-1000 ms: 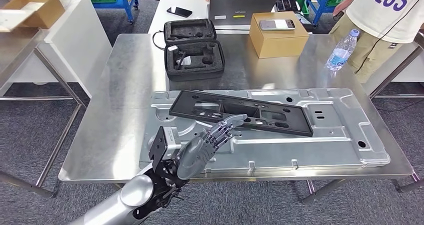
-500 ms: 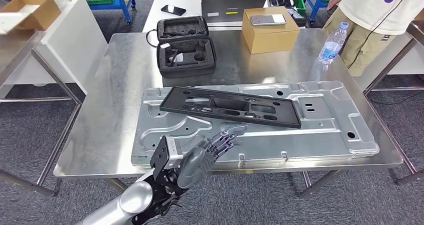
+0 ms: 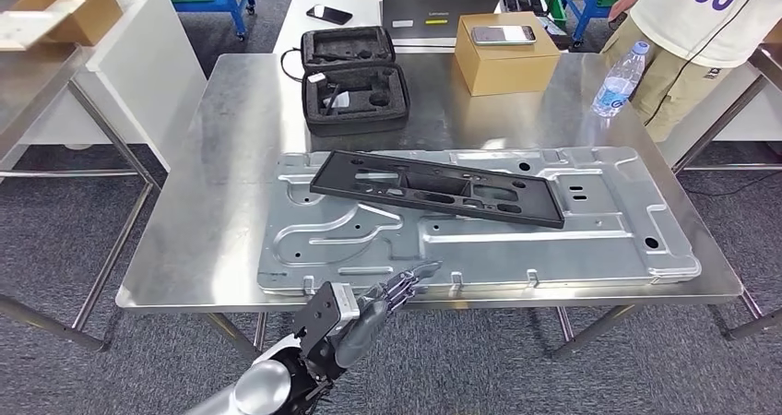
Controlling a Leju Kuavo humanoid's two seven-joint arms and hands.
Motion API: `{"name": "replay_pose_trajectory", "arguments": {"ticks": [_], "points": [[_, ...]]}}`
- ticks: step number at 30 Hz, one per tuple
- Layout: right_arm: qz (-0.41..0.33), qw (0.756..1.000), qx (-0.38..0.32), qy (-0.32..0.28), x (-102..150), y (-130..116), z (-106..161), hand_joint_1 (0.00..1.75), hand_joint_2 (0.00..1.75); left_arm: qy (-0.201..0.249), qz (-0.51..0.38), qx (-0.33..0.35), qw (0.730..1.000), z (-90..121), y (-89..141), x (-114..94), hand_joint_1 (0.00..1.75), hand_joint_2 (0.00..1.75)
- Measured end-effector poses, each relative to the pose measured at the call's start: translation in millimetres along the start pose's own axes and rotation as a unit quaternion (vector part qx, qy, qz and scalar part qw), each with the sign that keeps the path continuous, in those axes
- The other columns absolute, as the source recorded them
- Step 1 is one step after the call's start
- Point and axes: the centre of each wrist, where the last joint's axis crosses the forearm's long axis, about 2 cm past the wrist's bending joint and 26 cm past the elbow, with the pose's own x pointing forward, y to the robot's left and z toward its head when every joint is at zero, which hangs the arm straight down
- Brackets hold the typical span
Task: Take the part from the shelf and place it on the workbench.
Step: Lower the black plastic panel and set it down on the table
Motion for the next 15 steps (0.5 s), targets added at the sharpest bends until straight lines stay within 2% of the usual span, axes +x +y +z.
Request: {"name": "replay_pose_trajectory", "arguments": {"ticks": [11,15], "points": [[-0.003,1.000,-0.001,0.004,-0.6,0.6,0.1,0.00,0.00,0.105,0.001,0.071,0.992,34.3,6.4,-64.2,0.00,0.00],[-0.004,1.000,-0.001,0.003,0.1,0.7,0.1,0.00,0.00,0.139,-0.008,0.087,0.986,42.9,7.5,-81.5,0.00,0.00]]}}
